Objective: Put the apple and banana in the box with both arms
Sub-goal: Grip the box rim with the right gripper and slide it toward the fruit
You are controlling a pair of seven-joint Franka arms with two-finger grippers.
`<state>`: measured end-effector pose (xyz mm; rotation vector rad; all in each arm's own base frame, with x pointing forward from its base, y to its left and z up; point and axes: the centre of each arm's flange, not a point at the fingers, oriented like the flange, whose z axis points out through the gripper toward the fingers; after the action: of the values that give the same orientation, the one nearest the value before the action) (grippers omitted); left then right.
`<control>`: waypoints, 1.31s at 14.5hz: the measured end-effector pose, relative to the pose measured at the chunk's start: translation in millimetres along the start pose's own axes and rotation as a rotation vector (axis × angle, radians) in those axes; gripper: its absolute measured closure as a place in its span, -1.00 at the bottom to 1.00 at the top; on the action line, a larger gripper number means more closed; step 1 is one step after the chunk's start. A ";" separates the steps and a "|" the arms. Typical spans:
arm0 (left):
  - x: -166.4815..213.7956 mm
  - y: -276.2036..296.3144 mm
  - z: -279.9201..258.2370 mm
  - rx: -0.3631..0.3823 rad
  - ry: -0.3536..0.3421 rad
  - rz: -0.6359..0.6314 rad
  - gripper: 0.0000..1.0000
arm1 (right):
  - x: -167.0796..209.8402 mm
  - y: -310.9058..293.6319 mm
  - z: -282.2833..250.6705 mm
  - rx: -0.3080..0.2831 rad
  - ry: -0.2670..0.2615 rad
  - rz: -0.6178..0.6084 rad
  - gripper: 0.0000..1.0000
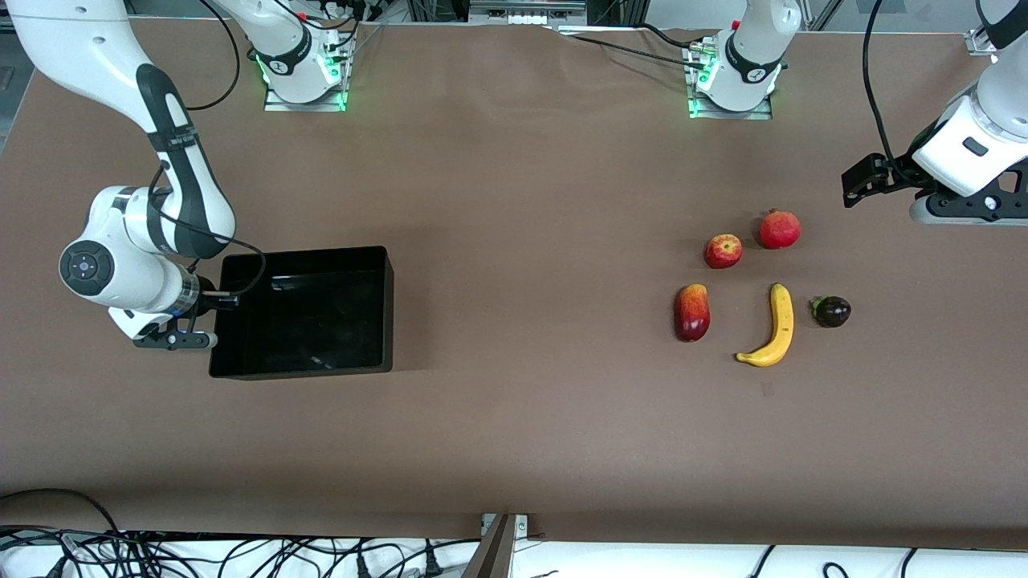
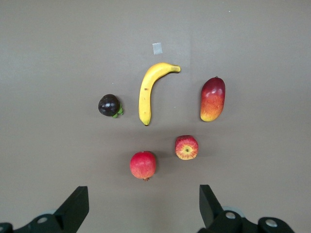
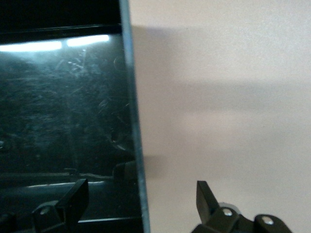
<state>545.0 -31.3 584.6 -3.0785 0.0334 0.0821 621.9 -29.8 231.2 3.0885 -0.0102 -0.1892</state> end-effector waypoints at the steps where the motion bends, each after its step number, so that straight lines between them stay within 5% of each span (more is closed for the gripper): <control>1: 0.0 0.0 0.0 0.000 0.000 0.000 -1.00 | 0.1 2.1 3.8 0.000 -0.003 -0.002 -0.74; 9: 0.0 0.0 0.0 0.000 0.000 0.000 -1.00 | -0.9 0.6 5.5 0.029 -0.020 -0.017 0.93; 14: 0.0 0.0 0.0 0.000 0.000 0.000 -1.00 | 12.3 -48.7 -37.6 0.066 -0.033 -0.095 0.93; 19: 0.0 -0.1 0.0 0.000 0.000 -0.001 -1.00 | 10.5 -165.5 -83.4 0.141 -0.037 -0.116 0.93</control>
<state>545.0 -31.2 584.6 -3.0785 0.0323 0.0821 643.1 139.3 304.8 3.2279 0.1618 -0.2616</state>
